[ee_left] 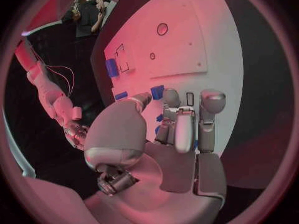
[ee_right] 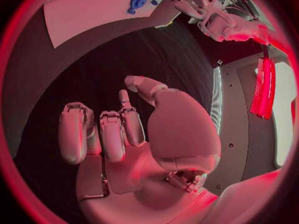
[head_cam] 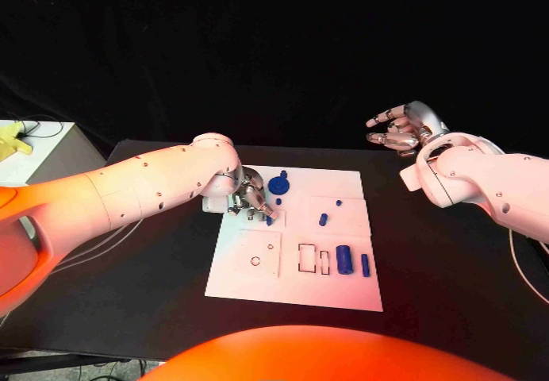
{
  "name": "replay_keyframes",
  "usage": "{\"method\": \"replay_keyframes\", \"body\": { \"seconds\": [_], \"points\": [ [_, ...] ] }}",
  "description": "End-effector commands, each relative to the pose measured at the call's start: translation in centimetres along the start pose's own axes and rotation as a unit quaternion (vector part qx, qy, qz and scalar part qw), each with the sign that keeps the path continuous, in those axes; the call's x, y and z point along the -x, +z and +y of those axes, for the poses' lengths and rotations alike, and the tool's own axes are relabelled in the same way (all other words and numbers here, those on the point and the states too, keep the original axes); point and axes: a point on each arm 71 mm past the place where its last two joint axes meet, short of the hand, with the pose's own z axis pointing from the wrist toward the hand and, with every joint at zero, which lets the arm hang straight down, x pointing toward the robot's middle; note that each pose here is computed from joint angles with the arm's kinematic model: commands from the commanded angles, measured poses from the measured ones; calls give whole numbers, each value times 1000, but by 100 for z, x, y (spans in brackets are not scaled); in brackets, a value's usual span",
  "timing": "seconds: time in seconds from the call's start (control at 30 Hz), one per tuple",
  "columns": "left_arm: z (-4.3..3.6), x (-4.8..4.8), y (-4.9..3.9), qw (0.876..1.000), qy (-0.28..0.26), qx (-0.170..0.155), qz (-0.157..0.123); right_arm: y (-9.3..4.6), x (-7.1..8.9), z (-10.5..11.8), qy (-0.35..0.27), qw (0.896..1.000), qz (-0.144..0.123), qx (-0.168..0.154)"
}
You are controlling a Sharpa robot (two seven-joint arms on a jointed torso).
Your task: Assemble the parts on the task board
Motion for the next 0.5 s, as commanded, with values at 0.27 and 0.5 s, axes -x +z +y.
{"method": "replay_keyframes", "body": {
  "seconds": [0.27,0.5],
  "points": [
    [-32,-23,16,1000,-2,-5,8,2,-34,11,-1,1000,11,2],
    [-39,-29,19,1000,-2,-6,12,3,-41,10,-1,1000,12,1]
  ]
}}
